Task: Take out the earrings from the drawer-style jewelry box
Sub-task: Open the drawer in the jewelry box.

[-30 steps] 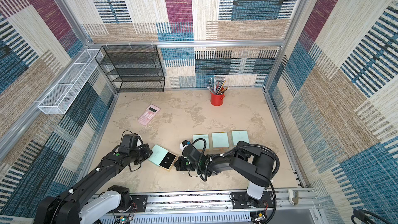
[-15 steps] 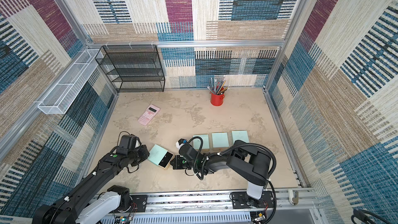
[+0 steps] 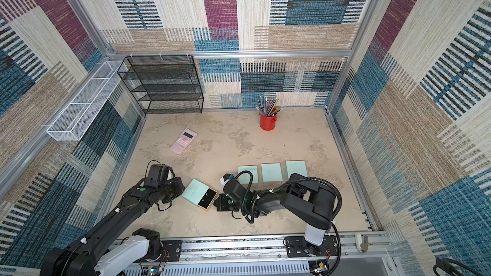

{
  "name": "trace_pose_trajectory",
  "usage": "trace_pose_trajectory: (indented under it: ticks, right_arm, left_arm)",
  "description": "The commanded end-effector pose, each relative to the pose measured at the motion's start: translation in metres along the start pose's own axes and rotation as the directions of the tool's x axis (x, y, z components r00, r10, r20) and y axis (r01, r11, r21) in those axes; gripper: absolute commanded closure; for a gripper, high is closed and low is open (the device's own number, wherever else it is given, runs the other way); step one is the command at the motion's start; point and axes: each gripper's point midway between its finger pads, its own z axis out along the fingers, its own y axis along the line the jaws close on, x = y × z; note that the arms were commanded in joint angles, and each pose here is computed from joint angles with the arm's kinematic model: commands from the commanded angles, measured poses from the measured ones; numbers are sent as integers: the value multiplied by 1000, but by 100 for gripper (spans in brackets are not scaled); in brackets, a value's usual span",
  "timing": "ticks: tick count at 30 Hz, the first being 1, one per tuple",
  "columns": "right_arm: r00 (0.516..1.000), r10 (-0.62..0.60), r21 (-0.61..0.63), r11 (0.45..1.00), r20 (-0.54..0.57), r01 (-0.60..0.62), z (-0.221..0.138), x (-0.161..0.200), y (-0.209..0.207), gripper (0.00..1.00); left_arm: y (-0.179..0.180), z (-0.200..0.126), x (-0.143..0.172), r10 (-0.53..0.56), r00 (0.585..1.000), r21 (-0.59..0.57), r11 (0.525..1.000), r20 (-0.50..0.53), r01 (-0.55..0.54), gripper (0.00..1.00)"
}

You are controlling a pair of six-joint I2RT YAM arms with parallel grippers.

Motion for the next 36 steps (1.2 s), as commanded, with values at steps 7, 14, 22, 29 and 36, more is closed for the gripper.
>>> trace_pose_trajectory:
  ticks: [7,14,22,29,36]
  right_arm:
    - [1000,14,-8,1000,19,-14,-1,-2,1,100]
    - [1000,14,-10,1000,19,-14,-2,-1,1,100]
    - [999,23,-1,1000,36,-23,-7,-3,-1,100]
    - [998,42,12,999,40,-42,-9,-1,-6,100]
    - [998,48,17,999,45,-49,-12,1,-8,100]
  left_arm:
    - [-15,4,4,35,999,82,996,-33,-32,100]
    - [-18,17,12,33,996,102,994,-80,-25,100]
    - [-7,20,13,31,996,50,998,-79,-27,100]
    - [-3,21,15,33,996,38,999,-86,-30,100]
    - [-4,21,14,34,996,42,999,-82,-31,100]
